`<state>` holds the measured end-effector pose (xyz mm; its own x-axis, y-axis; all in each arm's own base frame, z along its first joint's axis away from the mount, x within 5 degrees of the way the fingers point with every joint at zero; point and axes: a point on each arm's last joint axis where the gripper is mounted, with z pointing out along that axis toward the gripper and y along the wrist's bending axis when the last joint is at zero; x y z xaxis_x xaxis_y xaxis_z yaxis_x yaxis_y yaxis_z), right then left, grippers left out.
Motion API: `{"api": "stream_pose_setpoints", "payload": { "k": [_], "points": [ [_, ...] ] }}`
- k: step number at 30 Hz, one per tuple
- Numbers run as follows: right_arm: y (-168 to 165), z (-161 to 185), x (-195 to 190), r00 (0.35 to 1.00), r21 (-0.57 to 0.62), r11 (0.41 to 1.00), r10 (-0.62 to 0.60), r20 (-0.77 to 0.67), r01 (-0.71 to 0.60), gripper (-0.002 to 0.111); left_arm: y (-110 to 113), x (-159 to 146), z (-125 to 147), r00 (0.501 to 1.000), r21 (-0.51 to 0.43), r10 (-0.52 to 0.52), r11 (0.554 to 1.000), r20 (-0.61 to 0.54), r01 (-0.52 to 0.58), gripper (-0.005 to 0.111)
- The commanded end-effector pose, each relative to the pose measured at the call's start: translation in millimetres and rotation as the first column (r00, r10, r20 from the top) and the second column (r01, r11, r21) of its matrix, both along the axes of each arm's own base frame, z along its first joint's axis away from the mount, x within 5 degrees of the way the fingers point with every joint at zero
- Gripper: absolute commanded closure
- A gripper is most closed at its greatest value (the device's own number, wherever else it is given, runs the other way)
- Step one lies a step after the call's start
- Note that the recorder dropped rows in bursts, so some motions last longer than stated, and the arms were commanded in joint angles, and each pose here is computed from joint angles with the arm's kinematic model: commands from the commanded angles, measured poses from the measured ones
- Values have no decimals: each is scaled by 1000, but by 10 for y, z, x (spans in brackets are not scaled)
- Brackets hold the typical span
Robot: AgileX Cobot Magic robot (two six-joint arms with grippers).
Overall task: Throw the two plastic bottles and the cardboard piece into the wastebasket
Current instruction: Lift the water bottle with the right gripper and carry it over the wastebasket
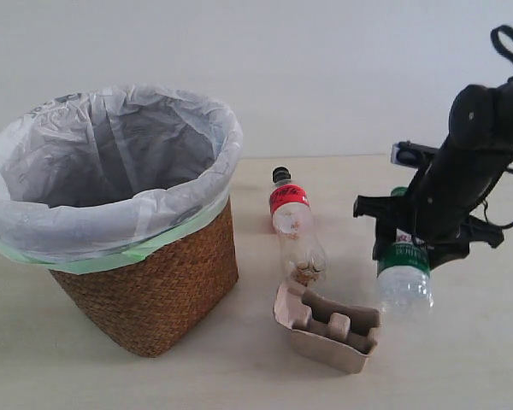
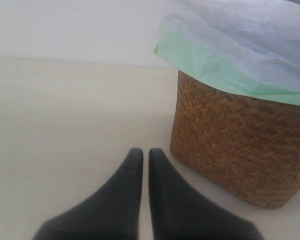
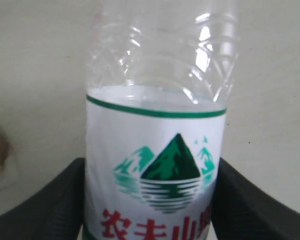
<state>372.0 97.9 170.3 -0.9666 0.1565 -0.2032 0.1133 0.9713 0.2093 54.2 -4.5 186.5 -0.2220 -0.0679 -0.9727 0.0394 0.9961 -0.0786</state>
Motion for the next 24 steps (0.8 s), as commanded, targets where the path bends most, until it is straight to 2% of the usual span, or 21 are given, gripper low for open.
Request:
{"api": "stream_pose_setpoints", "payload": {
  "k": [1, 6, 10, 16, 24],
  "points": [
    [-12, 642, -74, 992, 7, 998, 63, 113, -64, 108, 1, -1, -11, 1000, -5, 3, 1000, 0, -3, 103],
    [-73, 1170, -308, 968, -8, 994, 112, 225, -114, 108, 1, -1, -11, 1000, -5, 3, 1000, 0, -3, 103],
    [-135, 1330, -504, 962, -47, 988, 157, 225, -150, 108, 1, -1, -11, 1000, -5, 3, 1000, 0, -3, 103],
    [-349, 1126, -724, 981, -183, 978, 130, 145, -102, 108, 1, -1, -11, 1000, -5, 3, 1000, 0, -3, 103],
    [-1046, 876, -806, 999, -245, 969, -22, 35, 30, 108, 1, -1, -11, 1000, -5, 3, 1000, 0, -3, 103]
  ]
}}
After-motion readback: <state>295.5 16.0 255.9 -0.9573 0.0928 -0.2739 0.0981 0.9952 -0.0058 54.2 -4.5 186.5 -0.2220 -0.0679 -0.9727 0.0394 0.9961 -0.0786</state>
